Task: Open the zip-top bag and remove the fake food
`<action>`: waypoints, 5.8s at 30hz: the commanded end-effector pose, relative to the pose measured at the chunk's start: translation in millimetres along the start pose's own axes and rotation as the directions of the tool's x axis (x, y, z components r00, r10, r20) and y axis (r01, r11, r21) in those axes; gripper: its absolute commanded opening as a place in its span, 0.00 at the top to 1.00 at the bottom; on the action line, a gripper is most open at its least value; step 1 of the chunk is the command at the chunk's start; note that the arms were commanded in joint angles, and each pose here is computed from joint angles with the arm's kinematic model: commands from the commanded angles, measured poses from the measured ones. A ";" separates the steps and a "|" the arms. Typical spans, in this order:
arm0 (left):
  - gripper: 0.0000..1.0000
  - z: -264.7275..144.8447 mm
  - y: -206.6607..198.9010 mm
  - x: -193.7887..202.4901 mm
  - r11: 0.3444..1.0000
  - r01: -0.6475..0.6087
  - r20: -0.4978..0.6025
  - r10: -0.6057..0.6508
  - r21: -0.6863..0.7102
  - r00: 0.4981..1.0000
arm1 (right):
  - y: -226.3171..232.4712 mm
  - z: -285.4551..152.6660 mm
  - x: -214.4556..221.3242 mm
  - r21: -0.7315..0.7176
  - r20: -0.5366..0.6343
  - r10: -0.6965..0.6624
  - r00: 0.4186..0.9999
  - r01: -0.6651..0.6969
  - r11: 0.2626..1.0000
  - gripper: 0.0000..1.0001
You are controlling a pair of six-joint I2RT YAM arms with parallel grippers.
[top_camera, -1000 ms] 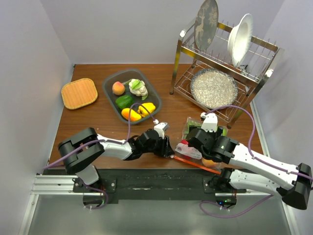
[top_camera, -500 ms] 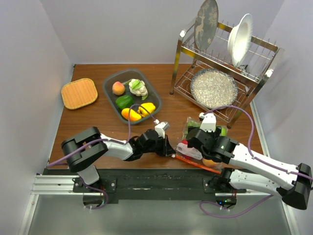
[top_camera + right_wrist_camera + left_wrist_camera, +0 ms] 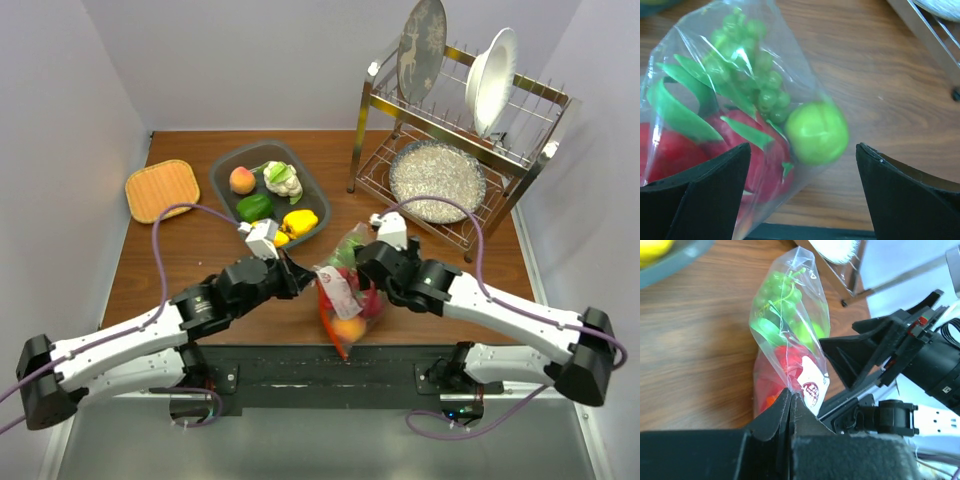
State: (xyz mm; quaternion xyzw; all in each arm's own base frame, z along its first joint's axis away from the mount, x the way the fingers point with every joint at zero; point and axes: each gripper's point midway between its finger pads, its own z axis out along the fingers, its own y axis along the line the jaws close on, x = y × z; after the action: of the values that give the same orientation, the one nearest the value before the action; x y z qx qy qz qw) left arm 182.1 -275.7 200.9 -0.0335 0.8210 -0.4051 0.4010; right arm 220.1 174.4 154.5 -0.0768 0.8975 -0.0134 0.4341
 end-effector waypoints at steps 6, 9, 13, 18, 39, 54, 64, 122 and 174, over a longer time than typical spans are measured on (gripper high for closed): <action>1.00 -52.2 -68.3 -55.9 1.000 -0.020 0.153 0.023 -0.021 0.988 | 105.6 -7.3 -76.8 -0.342 0.073 -0.044 0.996 0.066 0.937 0.15; 1.00 -60.4 -86.0 -67.5 0.999 -0.040 0.192 0.042 -0.016 0.981 | 136.1 -6.7 -73.4 -0.439 0.030 -0.060 0.998 0.067 0.896 0.19; 1.00 -60.4 -103.7 -74.7 0.998 -0.053 0.213 0.045 0.032 0.976 | 160.5 -8.6 -70.5 -0.520 0.008 -0.075 0.997 0.068 0.851 0.20; 1.00 -44.4 -96.6 -66.9 0.996 -0.085 0.210 0.088 -0.025 0.974 | 126.3 -9.8 -82.0 -0.420 0.044 -0.029 0.999 0.044 0.906 0.18; 1.00 -19.4 -62.9 -91.1 0.997 0.034 0.069 -0.038 0.068 0.997 | 64.4 -89.2 -98.6 -0.510 0.455 -0.042 0.890 0.298 0.807 0.44; 1.00 -49.0 -89.8 -122.6 0.989 0.103 0.061 -0.110 0.108 0.992 | 135.1 -123.5 -127.0 -0.348 0.665 -0.242 0.707 0.579 0.737 0.52; 1.00 -55.1 -92.9 -121.8 0.984 0.116 0.057 -0.124 0.133 0.991 | 141.9 -112.0 -134.5 -0.216 0.690 -0.323 0.647 0.610 0.762 0.56; 0.66 -71.3 -94.8 -81.3 0.388 -0.763 0.297 0.755 0.517 0.585 | 136.2 -130.3 -100.6 -0.717 0.379 -0.210 0.901 0.430 0.549 1.00; 1.00 -72.0 -82.9 -62.9 0.345 -0.746 0.236 0.801 0.569 0.550 | 147.2 -168.0 -128.2 -0.724 0.573 -0.088 0.815 0.554 0.411 0.60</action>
State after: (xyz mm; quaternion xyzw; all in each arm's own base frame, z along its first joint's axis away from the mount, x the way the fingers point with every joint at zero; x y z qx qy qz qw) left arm 148.9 -260.5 296.7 0.5078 0.6068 -0.4131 0.4508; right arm 151.4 319.0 328.7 -0.4445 0.6483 0.3531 0.5074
